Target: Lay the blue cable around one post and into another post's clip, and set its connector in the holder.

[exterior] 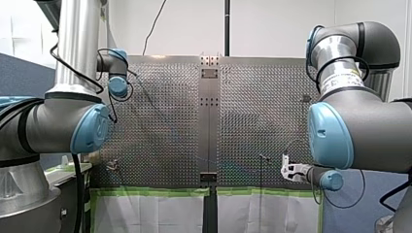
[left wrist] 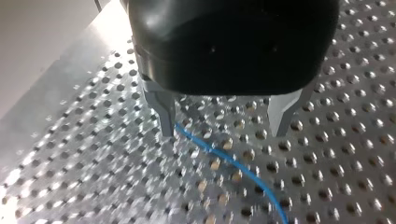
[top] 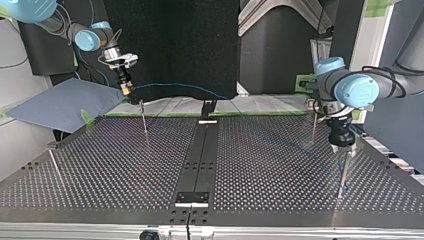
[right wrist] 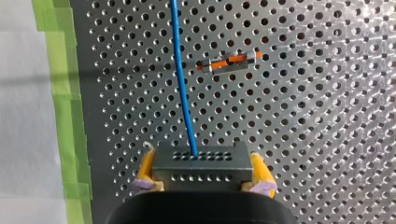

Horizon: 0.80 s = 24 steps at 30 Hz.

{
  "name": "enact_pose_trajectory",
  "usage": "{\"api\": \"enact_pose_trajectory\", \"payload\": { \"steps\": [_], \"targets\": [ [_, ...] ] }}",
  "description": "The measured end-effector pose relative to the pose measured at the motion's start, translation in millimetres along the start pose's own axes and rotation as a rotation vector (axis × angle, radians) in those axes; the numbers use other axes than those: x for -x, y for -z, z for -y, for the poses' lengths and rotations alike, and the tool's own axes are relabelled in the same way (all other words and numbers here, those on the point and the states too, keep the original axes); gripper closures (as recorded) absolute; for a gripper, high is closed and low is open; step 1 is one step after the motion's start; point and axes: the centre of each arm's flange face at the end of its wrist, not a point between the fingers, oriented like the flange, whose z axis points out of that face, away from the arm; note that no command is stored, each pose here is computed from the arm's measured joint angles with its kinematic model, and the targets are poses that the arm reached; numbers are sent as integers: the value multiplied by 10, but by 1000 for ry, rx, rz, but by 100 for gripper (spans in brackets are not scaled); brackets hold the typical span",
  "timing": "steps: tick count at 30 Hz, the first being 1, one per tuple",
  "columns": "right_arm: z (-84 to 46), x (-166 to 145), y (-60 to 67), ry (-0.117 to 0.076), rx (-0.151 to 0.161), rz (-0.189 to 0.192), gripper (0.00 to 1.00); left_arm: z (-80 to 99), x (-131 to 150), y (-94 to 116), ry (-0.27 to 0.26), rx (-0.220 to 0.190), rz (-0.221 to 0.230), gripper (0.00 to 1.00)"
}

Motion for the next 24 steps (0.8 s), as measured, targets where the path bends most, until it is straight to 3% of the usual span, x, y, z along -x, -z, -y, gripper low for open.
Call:
{"api": "enact_pose_trajectory", "payload": {
  "steps": [9, 12, 24],
  "targets": [
    [9, 1, -2, -2, -3, 1, 100, -231, 124, 331, -89, 121, -9, 0],
    [-8, 0, 3, -3, 0, 1, 100, -238, 202, 404, -115, 142, -6, 0],
    [-39, -2, 13, -6, 8, 1, 100, 141, 803, 496, -193, 110, 56, 0]
  ]
}}
